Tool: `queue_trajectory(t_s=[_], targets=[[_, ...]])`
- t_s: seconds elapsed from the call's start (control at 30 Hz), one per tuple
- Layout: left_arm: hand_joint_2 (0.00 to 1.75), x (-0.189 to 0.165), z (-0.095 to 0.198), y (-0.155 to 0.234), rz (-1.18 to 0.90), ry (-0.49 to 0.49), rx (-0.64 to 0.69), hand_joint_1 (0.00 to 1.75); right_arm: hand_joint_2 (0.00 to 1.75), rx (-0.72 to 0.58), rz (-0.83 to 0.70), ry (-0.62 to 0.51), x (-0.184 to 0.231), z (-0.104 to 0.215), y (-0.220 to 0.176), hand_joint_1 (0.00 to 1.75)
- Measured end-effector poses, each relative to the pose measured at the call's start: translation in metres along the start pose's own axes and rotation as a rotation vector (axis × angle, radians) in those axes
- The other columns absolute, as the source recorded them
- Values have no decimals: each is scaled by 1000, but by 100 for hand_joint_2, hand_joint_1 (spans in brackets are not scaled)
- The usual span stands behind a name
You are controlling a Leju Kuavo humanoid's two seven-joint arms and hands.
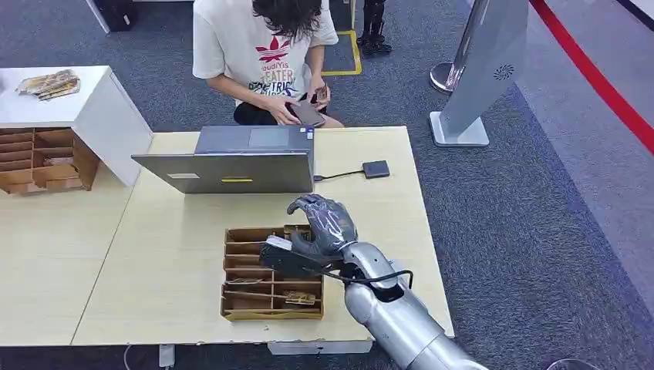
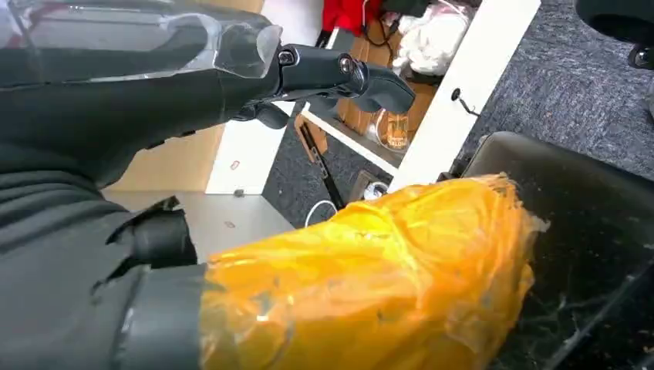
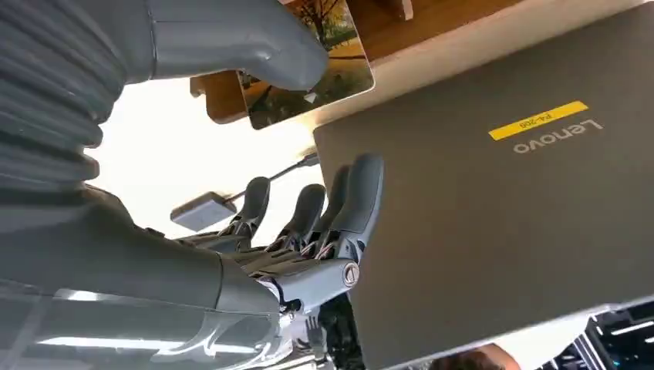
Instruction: Pass the card to the sensor for recognition and then transmit it.
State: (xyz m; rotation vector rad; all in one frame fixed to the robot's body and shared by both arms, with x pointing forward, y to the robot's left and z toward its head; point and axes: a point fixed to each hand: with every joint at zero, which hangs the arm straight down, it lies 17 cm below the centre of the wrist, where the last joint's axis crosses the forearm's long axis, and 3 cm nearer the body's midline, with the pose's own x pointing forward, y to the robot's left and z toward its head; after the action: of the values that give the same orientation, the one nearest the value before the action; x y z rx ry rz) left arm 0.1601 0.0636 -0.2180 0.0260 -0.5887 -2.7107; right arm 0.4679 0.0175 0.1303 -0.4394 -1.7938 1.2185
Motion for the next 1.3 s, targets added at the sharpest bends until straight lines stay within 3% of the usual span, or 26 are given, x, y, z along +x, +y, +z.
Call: queue_trajectory(t_s=[0.1,0.4,0.47,0.53,0.57,0.77,1.03,1.3], targets=[[0,0,0,0,0,0,0,0,175,9,2,7,-3,0,3,70],[0,0,0,1,-2,2,1,0,175,41,2,24,-11,1,13,75],[0,0,0,1,-2,2,1,0,175,48,3,28,-12,2,15,86],[0,-1,0,1,-3,3,1,0,175,52,4,30,-13,2,16,86],[0,-1,0,1,-3,3,1,0,175,55,4,31,-14,2,17,120],[0,-1,0,1,-4,4,-1,0,175,63,5,33,-15,1,18,161],[0,-1,0,1,-4,4,-1,0,175,64,6,35,-16,-1,18,175],[0,-1,0,1,-6,4,-3,0,175,65,8,30,-15,-4,16,175]])
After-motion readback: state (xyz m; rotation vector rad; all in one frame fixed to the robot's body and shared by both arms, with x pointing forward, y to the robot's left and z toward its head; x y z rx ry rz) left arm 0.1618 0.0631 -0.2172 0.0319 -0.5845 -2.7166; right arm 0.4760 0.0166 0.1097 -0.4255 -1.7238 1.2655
